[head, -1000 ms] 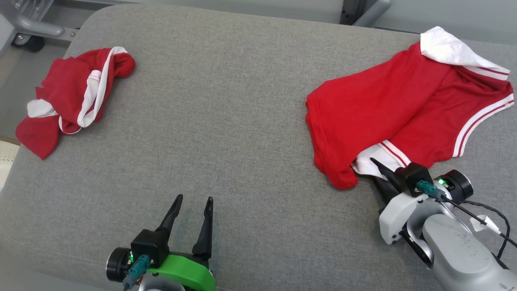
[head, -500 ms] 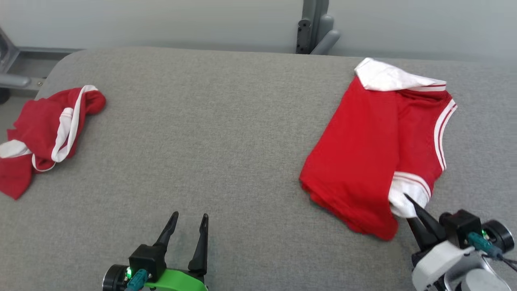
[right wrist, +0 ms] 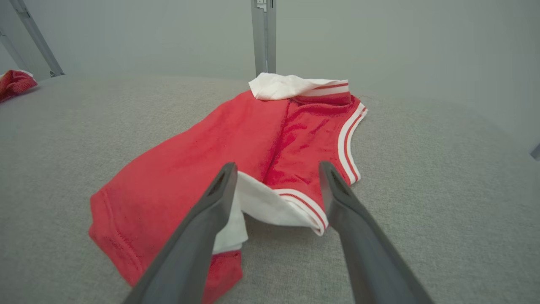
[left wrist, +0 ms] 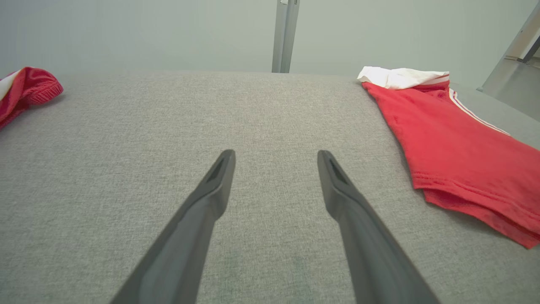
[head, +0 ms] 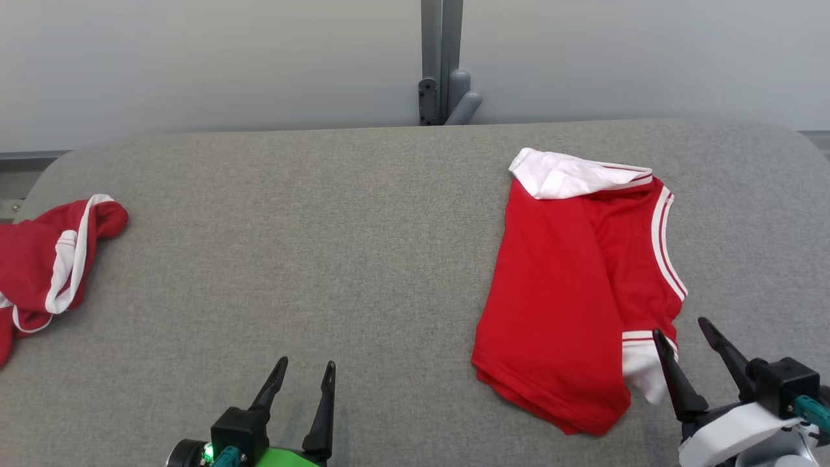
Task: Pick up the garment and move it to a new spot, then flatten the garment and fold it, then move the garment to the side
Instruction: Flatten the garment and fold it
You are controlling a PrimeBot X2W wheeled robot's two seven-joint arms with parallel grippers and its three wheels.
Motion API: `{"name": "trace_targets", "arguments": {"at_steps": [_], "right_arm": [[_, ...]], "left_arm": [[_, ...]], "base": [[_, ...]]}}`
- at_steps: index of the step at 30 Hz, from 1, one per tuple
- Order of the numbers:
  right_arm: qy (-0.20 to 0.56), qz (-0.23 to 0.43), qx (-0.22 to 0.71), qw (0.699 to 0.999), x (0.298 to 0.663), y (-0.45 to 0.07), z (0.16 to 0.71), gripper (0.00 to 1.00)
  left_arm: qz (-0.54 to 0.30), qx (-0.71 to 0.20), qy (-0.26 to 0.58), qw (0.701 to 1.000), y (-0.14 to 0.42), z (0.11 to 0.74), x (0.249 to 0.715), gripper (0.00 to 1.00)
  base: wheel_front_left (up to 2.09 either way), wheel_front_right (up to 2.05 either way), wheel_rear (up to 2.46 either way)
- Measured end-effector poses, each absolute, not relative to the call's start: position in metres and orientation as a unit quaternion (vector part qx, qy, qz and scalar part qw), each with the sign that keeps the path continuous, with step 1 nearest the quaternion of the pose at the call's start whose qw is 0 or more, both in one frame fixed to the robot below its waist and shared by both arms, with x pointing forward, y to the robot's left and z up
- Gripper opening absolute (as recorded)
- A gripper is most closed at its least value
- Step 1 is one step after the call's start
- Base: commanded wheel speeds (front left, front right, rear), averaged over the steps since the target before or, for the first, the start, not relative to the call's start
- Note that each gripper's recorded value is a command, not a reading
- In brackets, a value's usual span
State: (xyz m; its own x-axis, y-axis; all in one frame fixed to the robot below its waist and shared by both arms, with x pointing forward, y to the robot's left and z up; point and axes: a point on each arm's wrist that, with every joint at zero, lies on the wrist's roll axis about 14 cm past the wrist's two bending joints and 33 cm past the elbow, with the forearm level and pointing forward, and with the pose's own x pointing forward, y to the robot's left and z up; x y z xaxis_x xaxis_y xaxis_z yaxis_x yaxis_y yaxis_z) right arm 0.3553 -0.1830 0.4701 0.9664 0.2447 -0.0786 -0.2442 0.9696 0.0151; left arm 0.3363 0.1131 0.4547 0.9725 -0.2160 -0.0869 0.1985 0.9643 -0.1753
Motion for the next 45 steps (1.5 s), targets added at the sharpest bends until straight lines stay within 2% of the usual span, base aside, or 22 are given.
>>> {"name": "trace_targets", "arguments": {"at_steps": [5, 12, 22, 34, 45], "right_arm": [[-0.041, 0.111, 0.028, 0.993, 0.363, -0.179, 0.519, 1.0], [-0.06, 0.121, 0.045, 0.99, 0.372, -0.163, 0.529, 1.0], [-0.054, 0.087, 0.046, 0.994, 0.38, -0.181, 0.524, 1.0], [-0.028, 0.037, 0.032, 0.998, 0.377, -0.214, 0.507, 1.0], [-0.03, 0.046, 0.032, 0.998, 0.384, -0.208, 0.508, 1.0]], "left_arm": [[-0.139, -0.087, 0.038, 0.986, 0.094, 0.465, 0.34, 1.0], [-0.255, -0.091, 0.021, 0.962, 0.026, 0.483, 0.346, 1.0], [-0.41, -0.124, 0.124, 0.895, -0.069, 0.44, 0.315, 1.0], [-0.427, -0.132, 0.207, 0.87, -0.079, 0.394, 0.312, 1.0], [-0.42, -0.158, 0.163, 0.879, -0.081, 0.42, 0.332, 1.0]], "base": [[0.0, 0.0, 0.0], [0.0, 0.0, 0.0], [0.0, 0.0, 0.0], [0.0, 0.0, 0.0], [0.0, 0.0, 0.0]]}}
